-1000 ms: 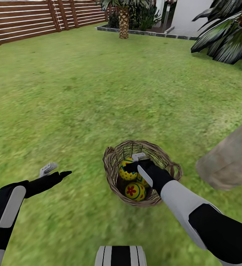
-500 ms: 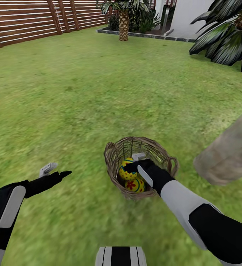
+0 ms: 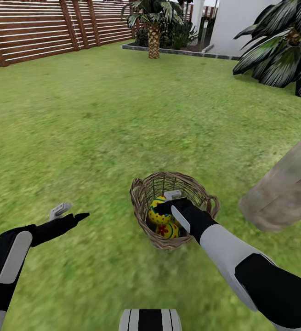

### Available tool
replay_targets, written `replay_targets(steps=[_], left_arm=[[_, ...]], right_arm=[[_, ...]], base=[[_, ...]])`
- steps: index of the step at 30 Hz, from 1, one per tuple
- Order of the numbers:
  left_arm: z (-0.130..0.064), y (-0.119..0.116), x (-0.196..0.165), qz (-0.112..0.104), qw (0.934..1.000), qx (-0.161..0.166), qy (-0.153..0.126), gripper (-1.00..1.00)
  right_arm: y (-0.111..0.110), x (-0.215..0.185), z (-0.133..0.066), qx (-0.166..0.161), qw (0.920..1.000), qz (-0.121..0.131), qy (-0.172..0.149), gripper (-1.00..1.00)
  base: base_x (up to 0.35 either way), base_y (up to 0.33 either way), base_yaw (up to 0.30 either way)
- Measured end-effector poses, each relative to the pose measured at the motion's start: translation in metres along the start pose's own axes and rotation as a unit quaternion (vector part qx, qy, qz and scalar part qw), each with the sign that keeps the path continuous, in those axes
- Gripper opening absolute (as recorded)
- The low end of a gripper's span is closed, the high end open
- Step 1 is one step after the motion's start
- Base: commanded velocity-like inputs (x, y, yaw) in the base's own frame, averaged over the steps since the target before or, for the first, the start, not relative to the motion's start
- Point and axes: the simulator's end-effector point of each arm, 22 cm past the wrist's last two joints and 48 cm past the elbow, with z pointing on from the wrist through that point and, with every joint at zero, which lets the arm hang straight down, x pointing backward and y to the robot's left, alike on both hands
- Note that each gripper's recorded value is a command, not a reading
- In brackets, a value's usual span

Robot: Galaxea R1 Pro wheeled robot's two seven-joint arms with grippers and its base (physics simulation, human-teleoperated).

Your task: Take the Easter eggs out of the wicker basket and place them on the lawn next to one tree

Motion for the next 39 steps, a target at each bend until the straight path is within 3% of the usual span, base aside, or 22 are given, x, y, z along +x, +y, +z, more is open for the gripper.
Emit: replay_targets(steps=[18,34,39], left_arm=[[-0.028,-0.028,-0.027,0.015,0.9992,0.019,-0.032,1.0],[-0.03,-0.031,-0.029,0.018,0.999,0.021,-0.035,1.0],[-0.038,-0.039,-0.035,0.022,0.9985,0.026,-0.042,1.0]], right_arm=[[0.0,-0.036,-0.039,0.008,0.9994,-0.007,-0.034,-1.0],[-0.002,-0.036,-0.039,0.01,0.9994,-0.007,-0.034,-1.0],[-0.003,-0.046,-0.05,0.012,0.9989,-0.006,-0.044,-1.0]], base=[[0.0,0.0,0.0],[-0.034,-0.032,0.0],[0.0,0.0,0.0]])
